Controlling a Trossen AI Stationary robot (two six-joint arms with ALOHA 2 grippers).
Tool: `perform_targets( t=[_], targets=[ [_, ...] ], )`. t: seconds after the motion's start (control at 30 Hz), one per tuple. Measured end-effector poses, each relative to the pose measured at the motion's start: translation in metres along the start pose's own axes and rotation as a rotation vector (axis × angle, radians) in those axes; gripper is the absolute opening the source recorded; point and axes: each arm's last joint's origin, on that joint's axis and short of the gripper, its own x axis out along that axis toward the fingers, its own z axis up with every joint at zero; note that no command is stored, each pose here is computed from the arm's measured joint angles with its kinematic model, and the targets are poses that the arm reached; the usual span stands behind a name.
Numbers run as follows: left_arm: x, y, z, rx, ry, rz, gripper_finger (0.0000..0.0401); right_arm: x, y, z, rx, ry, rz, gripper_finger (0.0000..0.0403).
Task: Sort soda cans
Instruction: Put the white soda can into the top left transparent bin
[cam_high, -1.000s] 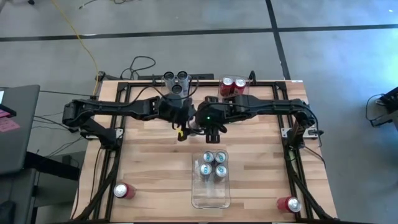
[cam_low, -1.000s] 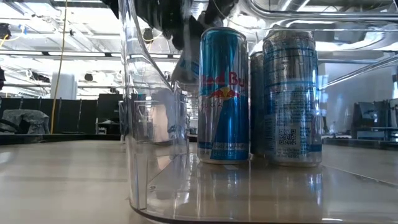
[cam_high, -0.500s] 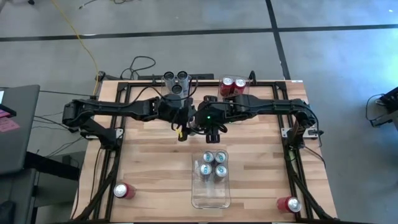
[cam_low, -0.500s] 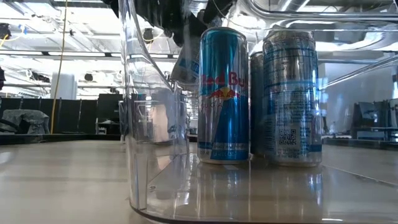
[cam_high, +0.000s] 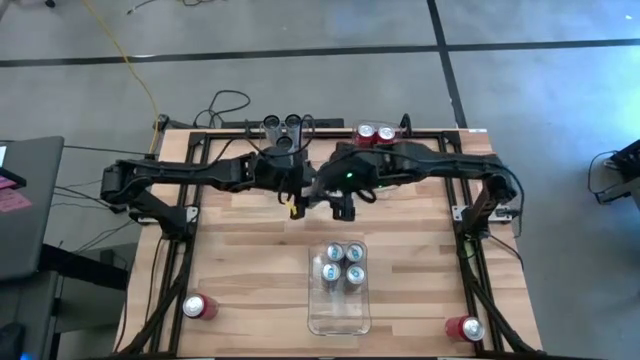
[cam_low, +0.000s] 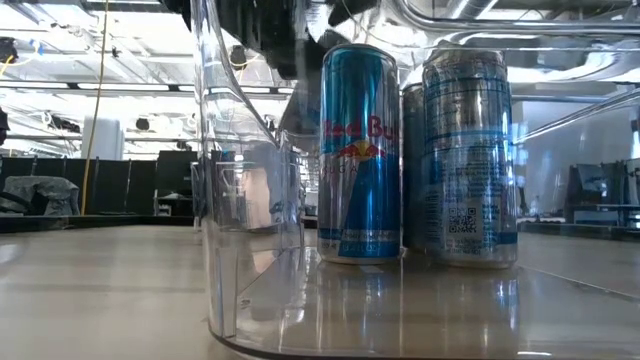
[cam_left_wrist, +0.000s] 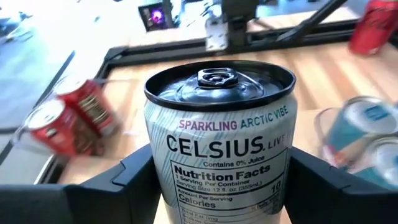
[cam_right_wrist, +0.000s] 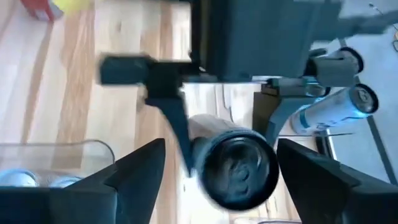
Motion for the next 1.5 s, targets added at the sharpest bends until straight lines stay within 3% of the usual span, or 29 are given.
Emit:
perform_targets(
  t=[0.23,0.33,0.57,0.7,0.87,1.03,1.5],
  targets=[
    [-0.021,0.012,-0.006,-0.029,-0.008,0.061,0.0255,-0.050,-0.010,-0.002,0.078,-0.127,-0.083,0.0330],
    [-0.041,0.015,-0.016,-0.042,-0.048,0.110,0.0255,-0.058,-0.013,-0.012,0.108,-0.172,-0.108,0.0329],
    [-0.080,0.018,-0.049,-0.091,-0.271,0.248,0.0255,-0.058,-0.019,-0.041,0.184,-0.337,-0.132,0.0328],
    [-0.088,0.023,-0.065,-0.125,-0.336,0.361,0.0255,-0.052,-0.017,-0.054,0.204,-0.437,-0.140,0.0328],
    [-0.077,0.022,-0.104,-0.185,-0.277,0.423,0.0255,-0.041,-0.017,-0.065,0.215,-0.471,-0.150,0.0328],
    [-0.078,0.021,-0.127,-0.201,-0.287,0.500,0.0255,-0.027,-0.015,-0.076,0.220,-0.448,-0.153,0.0328],
    [-0.087,0.035,-0.146,-0.175,-0.217,0.612,0.0255,-0.016,-0.012,-0.082,0.221,-0.450,-0.153,0.0328]
  ],
)
